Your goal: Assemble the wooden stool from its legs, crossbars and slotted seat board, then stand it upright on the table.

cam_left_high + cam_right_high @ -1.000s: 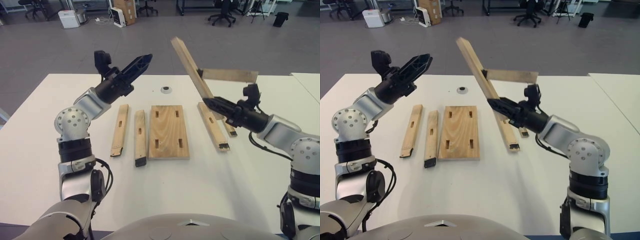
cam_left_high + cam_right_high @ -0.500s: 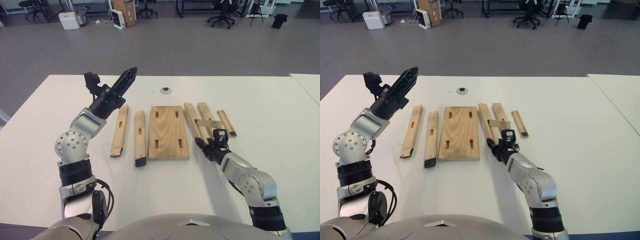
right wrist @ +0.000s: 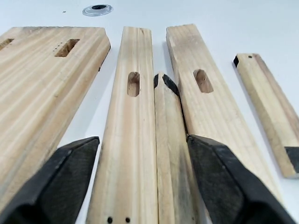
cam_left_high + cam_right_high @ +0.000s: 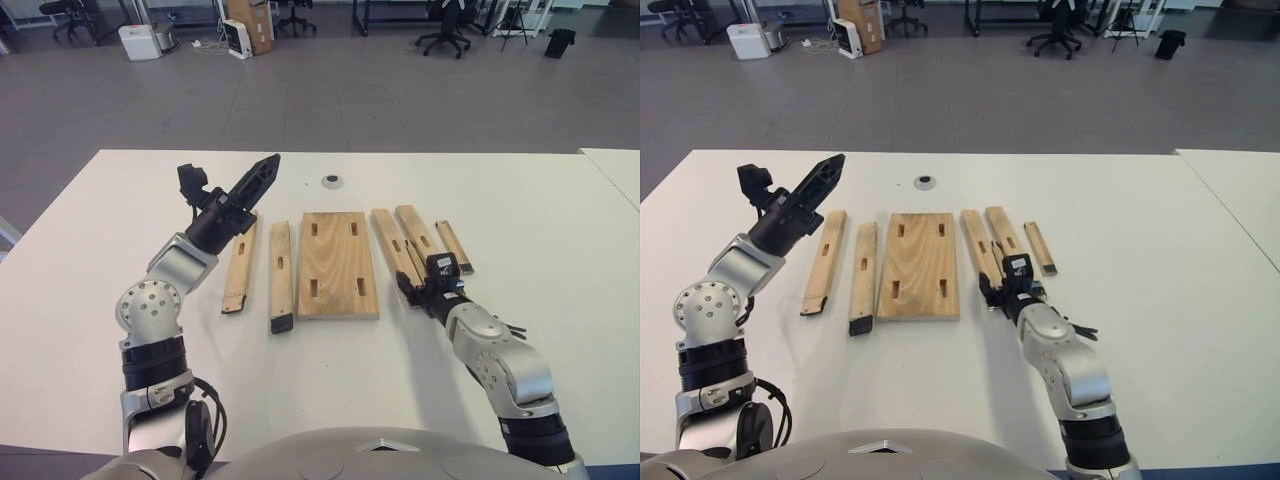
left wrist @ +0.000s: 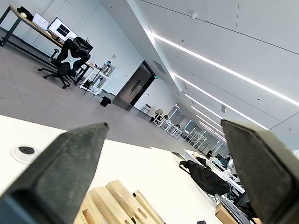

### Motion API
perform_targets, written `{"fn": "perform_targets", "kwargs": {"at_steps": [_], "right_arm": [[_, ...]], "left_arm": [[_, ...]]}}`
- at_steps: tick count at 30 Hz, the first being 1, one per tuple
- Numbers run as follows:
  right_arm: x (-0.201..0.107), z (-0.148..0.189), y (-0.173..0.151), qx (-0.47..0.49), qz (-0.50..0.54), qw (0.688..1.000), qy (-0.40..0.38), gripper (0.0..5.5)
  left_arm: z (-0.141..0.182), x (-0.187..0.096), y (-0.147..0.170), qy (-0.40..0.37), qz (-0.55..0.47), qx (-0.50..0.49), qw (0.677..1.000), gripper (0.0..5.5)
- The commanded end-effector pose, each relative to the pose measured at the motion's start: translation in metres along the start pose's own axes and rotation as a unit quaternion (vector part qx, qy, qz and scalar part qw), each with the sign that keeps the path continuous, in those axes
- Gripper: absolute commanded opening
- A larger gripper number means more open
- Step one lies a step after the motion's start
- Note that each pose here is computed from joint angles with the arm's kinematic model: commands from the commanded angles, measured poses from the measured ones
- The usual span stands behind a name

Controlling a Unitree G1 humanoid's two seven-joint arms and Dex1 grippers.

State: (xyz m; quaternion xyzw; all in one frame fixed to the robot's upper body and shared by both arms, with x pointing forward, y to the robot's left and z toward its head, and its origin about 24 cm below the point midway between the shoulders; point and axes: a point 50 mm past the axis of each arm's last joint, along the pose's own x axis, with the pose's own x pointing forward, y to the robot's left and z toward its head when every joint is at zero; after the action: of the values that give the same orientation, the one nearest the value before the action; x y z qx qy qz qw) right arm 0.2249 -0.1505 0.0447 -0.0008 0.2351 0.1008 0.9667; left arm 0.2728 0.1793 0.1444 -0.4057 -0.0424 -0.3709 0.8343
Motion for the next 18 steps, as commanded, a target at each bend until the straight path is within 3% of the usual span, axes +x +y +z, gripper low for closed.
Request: {"fn": "perform_targets", "kwargs": {"at_steps": [1, 3, 11, 18], "right_arm": [[0.0, 0.018, -0.002, -0.014, 0.008, 0.999, -0.039, 3.49], [0.0, 0.017, -0.008, 0.002, 0.011, 0.999, -0.033, 3.49], [-0.004, -0.001, -0.023, 0.209, 0.06, 0.976, 0.029, 3.49], [-0.002, -0.004, -0.042, 0.225, 0.034, 0.973, 0.044, 3.49]], "left_arm": [[-0.006, -0.005, -0.001, -0.004, 0.019, 0.004, 1.0, 4.44], [-0.008, -0.006, -0.001, -0.011, 0.023, 0.003, 1.0, 4.44], [-0.015, -0.008, -0.004, -0.022, 0.03, 0.001, 0.999, 4.44], [-0.018, -0.008, -0.004, -0.022, 0.034, -0.003, 0.999, 4.44]]}}
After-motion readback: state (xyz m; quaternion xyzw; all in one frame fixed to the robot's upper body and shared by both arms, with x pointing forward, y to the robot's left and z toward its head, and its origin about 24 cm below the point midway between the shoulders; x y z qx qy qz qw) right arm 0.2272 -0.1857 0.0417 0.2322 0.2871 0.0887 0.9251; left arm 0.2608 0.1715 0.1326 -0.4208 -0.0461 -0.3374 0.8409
